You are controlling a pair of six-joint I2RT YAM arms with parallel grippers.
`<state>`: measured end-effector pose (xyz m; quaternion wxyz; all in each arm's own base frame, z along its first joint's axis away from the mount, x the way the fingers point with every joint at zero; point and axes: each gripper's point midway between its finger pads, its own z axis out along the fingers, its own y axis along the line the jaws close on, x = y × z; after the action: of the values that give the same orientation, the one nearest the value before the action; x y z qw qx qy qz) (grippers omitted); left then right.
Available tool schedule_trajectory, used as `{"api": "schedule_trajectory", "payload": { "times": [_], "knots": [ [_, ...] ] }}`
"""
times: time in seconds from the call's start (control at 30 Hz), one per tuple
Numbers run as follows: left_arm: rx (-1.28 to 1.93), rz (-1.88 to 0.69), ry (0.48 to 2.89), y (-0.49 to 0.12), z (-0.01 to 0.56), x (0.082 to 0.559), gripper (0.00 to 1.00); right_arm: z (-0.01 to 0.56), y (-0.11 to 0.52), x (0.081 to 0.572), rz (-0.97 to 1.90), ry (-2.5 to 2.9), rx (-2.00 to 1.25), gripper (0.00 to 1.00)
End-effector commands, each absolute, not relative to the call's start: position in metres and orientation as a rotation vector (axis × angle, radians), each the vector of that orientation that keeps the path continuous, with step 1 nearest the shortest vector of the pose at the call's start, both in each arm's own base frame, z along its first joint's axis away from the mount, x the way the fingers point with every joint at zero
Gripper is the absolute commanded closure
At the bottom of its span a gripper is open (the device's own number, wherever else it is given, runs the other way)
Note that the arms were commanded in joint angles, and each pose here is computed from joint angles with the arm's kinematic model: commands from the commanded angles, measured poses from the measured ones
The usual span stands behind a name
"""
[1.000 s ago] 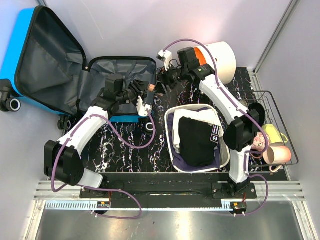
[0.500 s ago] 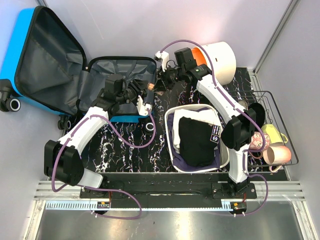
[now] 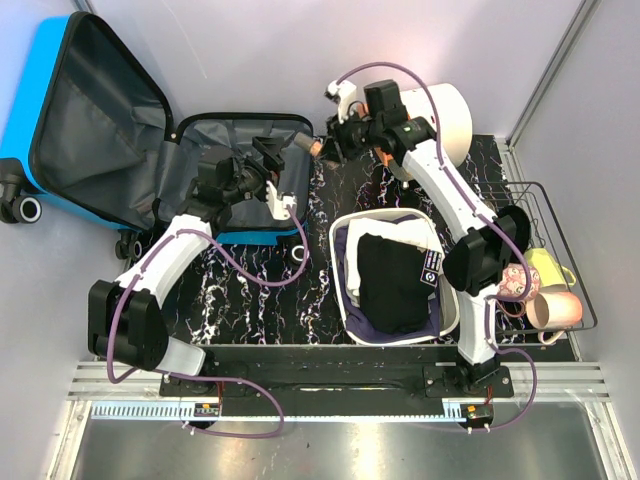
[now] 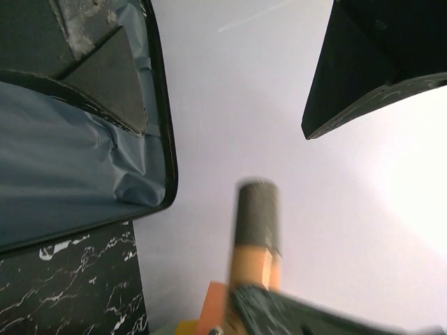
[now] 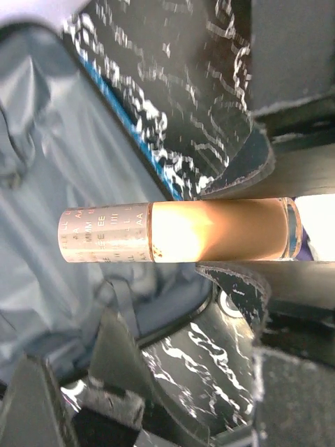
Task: Open, take out, and arrange the luggage
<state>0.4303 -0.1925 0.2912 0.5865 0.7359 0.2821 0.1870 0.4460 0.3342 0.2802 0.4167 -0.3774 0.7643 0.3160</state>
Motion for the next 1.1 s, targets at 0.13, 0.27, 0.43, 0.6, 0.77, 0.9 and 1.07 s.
{"api": "schedule_trajectory", "payload": {
  "times": [0.13,0.27,0.43,0.6,0.77,0.9,1.07],
  "knots": [
    [1.626,0.446,0.690,-0.177,0.314,0.424,0.01,0.381,0.233,0.531,0.419,1.773,-0.503,1.00],
    [1.630,0.410,0.702,-0.183,0.310,0.420,0.01,0.367,0.191,0.556,0.217,1.816,-0.401,1.00],
    [1.627,0.367,0.734,-0.188,0.312,0.423,0.01,0.349,0.168,0.574,0.090,1.850,-0.355,1.00],
    [1.623,0.334,0.762,-0.190,0.311,0.420,0.01,0.337,0.156,0.590,0.055,1.862,-0.337,0.99],
    [1.656,0.343,0.757,-0.188,0.298,0.417,0.01,0.315,0.157,0.604,0.041,1.891,-0.332,0.98],
    [1.665,0.335,0.765,-0.189,0.294,0.417,0.01,0.302,0.153,0.613,0.023,1.905,-0.327,0.96],
    [1.678,0.328,0.780,-0.187,0.285,0.417,0.01,0.288,0.151,0.620,0.003,1.923,-0.320,0.86]
  ]
}}
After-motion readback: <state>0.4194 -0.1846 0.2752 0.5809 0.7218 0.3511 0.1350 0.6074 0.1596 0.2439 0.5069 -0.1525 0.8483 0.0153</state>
